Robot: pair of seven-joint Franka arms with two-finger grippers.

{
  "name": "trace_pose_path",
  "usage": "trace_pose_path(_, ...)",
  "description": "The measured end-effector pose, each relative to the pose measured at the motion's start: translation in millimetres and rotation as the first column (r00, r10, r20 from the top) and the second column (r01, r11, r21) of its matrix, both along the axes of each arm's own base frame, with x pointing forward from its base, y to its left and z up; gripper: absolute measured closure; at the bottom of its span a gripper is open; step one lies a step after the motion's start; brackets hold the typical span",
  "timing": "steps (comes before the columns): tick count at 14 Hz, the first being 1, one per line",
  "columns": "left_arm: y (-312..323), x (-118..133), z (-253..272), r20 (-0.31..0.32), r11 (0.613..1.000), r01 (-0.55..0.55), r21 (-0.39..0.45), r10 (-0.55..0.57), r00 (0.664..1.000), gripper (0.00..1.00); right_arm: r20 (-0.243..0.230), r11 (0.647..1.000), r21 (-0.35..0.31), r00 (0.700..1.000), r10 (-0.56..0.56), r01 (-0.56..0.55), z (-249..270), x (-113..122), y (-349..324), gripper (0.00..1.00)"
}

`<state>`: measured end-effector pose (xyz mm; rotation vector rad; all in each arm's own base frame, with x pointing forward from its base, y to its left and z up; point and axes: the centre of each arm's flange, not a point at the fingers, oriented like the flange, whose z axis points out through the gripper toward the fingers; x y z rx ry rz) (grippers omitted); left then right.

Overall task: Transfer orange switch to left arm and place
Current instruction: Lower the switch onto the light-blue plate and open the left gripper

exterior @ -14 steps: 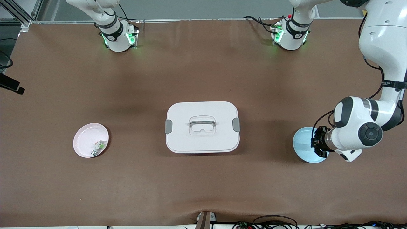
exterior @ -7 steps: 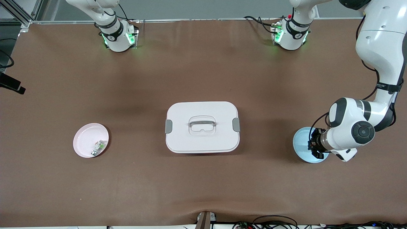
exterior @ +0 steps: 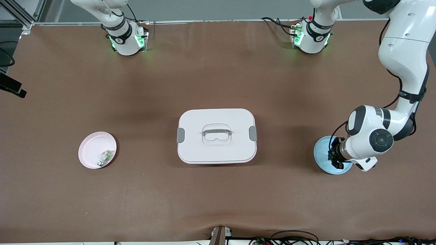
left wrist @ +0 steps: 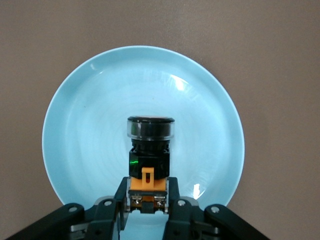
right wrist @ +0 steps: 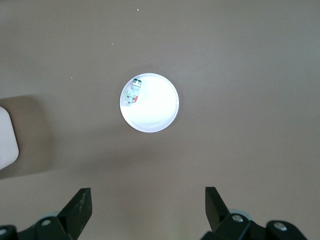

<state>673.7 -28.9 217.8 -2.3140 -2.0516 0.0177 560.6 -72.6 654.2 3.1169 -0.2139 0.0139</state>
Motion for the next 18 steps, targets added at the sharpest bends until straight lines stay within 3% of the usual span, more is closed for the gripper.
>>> trace_pose_path(11, 3, -4, -10, 0.022, 1.0, 0.018, 0.012, -0.018, 1.0, 0.67, -0.008, 1.0, 0.002, 1.0, 0.004, -0.004, 1, -1, 3, 0.0)
trace_pose_path(18, 2, -4, -11, 0.026, 1.0, 0.022, 0.012, -0.022, 0.999, 0.67, -0.006, 0.997, 0.011, 0.997, -0.073, 0.073, 8, -2, 13, 0.0)
